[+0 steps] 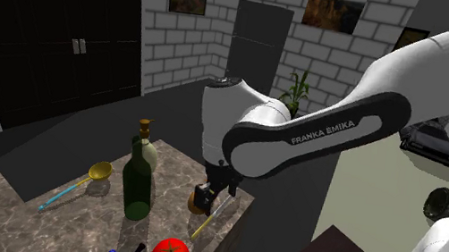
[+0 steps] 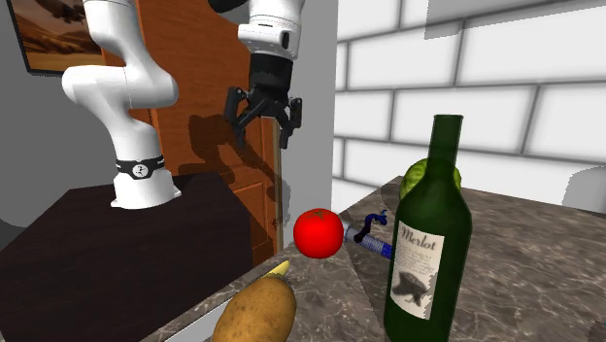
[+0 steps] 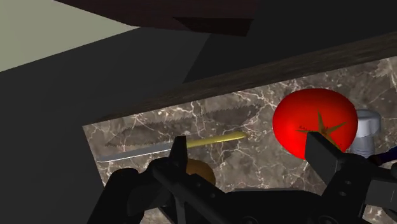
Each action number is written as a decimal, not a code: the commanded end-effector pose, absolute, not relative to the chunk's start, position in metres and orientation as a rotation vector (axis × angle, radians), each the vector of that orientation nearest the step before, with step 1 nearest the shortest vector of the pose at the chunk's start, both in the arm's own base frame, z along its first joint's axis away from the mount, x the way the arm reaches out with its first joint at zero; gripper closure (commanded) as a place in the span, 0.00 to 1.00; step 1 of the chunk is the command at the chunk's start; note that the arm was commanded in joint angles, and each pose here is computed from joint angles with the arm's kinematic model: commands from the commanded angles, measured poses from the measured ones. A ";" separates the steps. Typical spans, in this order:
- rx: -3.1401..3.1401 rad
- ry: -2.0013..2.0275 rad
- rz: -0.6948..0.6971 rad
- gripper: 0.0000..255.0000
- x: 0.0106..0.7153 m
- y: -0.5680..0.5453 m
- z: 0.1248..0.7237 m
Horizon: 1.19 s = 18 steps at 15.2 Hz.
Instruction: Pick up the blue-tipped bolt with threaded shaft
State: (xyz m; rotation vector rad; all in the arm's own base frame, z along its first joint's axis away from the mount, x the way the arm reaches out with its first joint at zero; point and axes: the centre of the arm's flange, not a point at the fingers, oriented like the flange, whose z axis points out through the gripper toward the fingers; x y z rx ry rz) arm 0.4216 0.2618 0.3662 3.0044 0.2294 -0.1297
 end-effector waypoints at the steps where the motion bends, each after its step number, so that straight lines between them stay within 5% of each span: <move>1: 2.996 0.256 -0.122 0.00 0.430 0.281 0.349; 18: 2.909 0.478 -0.060 0.00 0.489 0.456 0.213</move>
